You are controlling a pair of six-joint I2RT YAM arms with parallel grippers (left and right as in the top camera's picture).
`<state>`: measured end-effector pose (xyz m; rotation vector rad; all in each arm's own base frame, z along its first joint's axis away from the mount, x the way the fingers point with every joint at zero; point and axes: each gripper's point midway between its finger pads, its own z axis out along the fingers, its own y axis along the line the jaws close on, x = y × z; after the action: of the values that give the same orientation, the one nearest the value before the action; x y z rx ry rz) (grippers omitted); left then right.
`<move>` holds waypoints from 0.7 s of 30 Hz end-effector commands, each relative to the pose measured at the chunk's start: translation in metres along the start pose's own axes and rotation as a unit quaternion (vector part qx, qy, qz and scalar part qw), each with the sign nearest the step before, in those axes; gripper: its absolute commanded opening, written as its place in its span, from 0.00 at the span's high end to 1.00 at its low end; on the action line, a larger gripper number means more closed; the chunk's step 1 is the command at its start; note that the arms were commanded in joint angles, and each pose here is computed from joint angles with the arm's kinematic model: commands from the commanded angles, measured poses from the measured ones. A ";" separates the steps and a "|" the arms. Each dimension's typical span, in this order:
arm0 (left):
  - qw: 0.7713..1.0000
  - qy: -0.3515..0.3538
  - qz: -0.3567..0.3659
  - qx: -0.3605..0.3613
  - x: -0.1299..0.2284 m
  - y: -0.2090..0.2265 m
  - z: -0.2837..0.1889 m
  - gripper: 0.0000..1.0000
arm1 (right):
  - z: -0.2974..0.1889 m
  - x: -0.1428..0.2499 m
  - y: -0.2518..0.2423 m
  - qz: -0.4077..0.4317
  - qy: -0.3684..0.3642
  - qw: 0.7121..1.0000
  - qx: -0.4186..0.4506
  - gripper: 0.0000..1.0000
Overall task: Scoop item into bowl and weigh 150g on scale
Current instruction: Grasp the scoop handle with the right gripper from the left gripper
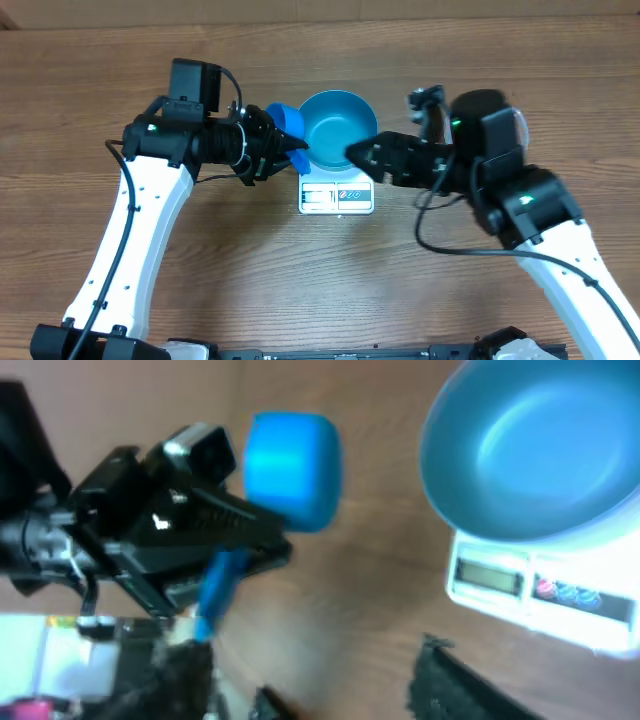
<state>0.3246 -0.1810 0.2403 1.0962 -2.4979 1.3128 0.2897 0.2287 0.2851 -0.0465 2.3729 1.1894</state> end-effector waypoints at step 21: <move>0.999 -0.037 -0.032 0.006 0.000 -0.013 0.008 0.96 | 0.070 0.004 0.027 0.070 -0.039 0.997 0.020 0.47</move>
<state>0.3349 -0.1893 0.2393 1.2037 -2.5029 1.2962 0.2999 0.2987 0.2677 0.1510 2.3762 1.2048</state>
